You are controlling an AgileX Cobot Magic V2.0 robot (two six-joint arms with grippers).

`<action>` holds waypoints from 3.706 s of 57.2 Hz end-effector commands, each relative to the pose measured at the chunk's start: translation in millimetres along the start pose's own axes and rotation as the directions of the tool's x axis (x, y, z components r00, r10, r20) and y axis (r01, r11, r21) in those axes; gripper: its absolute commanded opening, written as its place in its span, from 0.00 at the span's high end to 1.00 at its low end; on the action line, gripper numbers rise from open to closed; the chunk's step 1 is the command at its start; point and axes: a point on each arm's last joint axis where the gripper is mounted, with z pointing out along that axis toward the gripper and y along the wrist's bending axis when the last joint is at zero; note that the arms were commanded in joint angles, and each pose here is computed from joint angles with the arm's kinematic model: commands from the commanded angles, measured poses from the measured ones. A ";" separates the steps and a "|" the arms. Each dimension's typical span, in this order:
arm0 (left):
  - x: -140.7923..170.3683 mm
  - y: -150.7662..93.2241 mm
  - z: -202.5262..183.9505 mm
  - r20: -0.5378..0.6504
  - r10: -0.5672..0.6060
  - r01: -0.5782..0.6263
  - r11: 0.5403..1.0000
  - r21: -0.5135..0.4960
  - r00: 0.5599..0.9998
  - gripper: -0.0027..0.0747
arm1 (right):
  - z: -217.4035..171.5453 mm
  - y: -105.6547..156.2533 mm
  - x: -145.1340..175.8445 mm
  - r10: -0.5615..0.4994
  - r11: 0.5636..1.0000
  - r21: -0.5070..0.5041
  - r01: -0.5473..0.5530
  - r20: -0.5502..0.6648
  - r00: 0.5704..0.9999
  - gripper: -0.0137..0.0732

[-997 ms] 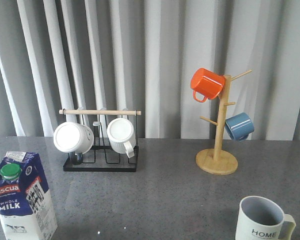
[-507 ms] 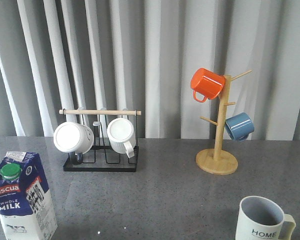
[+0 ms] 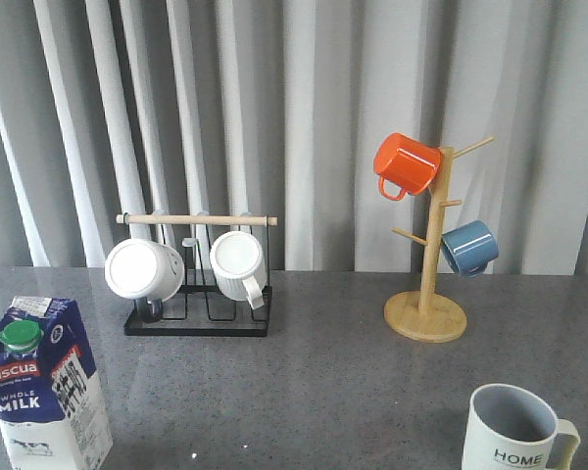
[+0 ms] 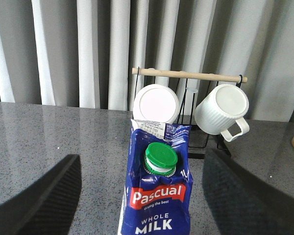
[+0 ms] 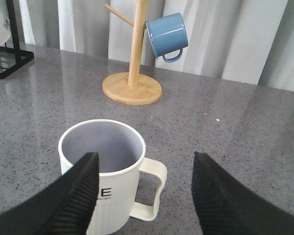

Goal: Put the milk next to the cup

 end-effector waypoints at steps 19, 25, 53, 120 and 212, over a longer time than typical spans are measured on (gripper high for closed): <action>-18.5 -4.3 -2.0 0.105 -0.014 0.010 0.999 0.032 0.994 0.30 | 35.7 6.5 29.7 0.031 0.999 -0.028 -0.029 0.074 0.997 0.36; -18.5 -4.3 -2.0 0.105 -0.014 0.010 0.999 0.032 0.994 0.30 | 44.5 7.7 37.4 0.034 0.999 -0.034 -0.032 0.045 0.998 0.36; -18.5 -4.3 -2.0 0.105 -0.014 0.010 0.999 0.032 0.994 0.30 | 50.8 0.8 61.9 0.073 0.995 0.067 -0.079 0.097 0.993 0.37; -18.5 -4.3 -2.0 0.105 -0.014 0.010 0.999 0.032 0.994 0.30 | 93.0 -4.8 79.5 0.093 0.989 0.100 -0.105 0.122 0.988 0.37; -18.5 -4.3 -2.0 0.105 -0.014 0.010 0.999 0.032 0.994 0.30 | 147.4 69.6 1.9 0.175 0.973 -0.178 -0.148 0.143 0.974 0.85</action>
